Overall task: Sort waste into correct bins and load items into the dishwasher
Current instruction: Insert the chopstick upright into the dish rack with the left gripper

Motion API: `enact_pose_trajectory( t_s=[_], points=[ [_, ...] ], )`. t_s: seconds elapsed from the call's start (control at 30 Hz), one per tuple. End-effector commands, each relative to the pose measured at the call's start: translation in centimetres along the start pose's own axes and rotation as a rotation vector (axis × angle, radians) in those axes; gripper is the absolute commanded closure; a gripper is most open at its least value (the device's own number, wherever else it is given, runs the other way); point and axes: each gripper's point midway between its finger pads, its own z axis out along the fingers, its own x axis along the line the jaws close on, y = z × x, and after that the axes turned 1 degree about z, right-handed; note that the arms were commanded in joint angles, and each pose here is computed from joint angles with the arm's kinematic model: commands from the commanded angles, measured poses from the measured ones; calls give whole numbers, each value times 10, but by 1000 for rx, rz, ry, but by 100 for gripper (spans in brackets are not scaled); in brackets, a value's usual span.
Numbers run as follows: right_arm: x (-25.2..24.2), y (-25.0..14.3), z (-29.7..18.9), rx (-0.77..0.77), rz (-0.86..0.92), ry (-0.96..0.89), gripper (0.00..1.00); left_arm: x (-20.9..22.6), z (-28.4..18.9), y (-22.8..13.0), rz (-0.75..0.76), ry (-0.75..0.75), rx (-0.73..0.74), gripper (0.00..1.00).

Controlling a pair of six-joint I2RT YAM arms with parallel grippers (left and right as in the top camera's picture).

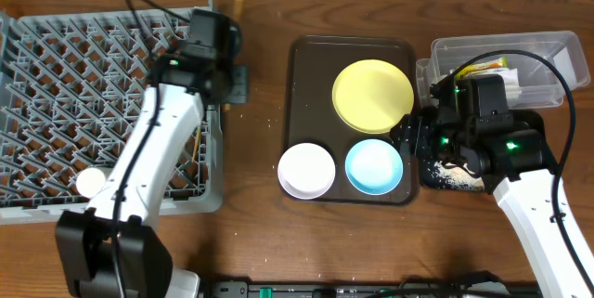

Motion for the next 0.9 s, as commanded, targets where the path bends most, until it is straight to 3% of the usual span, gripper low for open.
enact_pose_trajectory(
  t_s=[0.0, 0.2, 0.37, 0.57, 0.63, 0.7, 0.87],
  points=[
    [-2, -2, 1, 7, 14, 2, 23, 44, 10, -3, -89, 125, 15, 93],
    [-2, -2, 1, 7, 14, 2, 23, 76, 28, -7, -129, 153, 43, 92],
    [-2, -2, 1, 7, 14, 2, 22, 56, 63, -27, -73, 30, 156, 92],
    [-2, -2, 1, 8, 15, 1, 23, 60, 80, -41, -73, 49, 221, 92],
    [-2, -3, 1, 11, 15, 0, 22, 61, 75, -37, -73, 53, 205, 88],
    [-2, -3, 1, 11, 15, 0, 22, 60, 66, -32, -73, 52, 183, 73],
    [-2, -2, 1, 9, 15, 0, 22, 59, 31, -16, -72, 49, 101, 57]
  ],
)
